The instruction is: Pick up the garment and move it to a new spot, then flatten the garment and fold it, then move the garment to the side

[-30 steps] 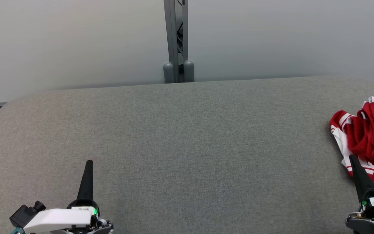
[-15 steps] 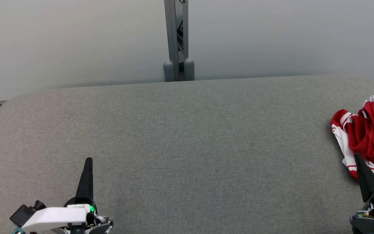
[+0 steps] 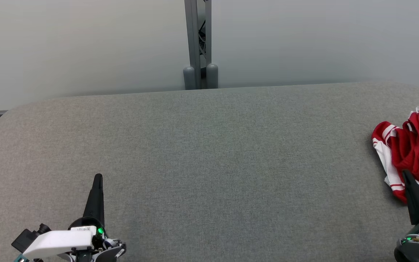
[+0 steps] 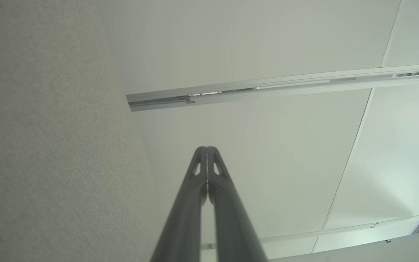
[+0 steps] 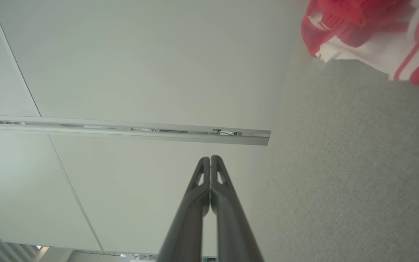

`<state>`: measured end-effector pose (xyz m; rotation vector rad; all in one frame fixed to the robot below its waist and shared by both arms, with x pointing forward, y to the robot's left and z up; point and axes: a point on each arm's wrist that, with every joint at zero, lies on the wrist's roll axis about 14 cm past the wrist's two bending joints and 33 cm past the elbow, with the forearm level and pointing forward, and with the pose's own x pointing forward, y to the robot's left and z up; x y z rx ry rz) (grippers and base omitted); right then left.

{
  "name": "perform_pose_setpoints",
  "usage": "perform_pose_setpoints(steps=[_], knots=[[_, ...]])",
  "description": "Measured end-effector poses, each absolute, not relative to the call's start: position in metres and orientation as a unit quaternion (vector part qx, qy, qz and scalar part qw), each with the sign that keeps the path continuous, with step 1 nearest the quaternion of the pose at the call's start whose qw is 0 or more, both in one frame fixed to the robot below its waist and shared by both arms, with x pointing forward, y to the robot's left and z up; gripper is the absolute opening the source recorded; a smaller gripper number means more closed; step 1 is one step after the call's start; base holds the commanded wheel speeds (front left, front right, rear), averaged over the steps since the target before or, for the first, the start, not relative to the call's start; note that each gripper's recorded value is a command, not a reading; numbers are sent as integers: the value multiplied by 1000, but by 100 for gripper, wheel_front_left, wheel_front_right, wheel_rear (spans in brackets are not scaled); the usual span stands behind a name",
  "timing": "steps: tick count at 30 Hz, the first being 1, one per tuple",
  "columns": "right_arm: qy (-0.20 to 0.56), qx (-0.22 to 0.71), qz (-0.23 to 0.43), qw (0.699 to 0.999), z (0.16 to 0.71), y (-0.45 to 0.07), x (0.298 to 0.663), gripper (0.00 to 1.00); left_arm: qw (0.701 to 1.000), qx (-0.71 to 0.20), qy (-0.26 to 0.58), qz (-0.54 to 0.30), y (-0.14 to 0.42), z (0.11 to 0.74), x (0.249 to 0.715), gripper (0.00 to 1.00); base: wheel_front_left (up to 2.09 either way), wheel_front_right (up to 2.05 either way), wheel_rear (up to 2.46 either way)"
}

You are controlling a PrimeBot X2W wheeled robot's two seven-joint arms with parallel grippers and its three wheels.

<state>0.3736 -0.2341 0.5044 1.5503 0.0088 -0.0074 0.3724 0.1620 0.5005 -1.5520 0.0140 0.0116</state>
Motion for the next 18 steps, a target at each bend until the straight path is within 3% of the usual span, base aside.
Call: perform_pose_setpoints(steps=[18], knots=[[0,710,-2,705,505,-237,374,0,705,-709,4,3,162,501,373,0,0,0,0]])
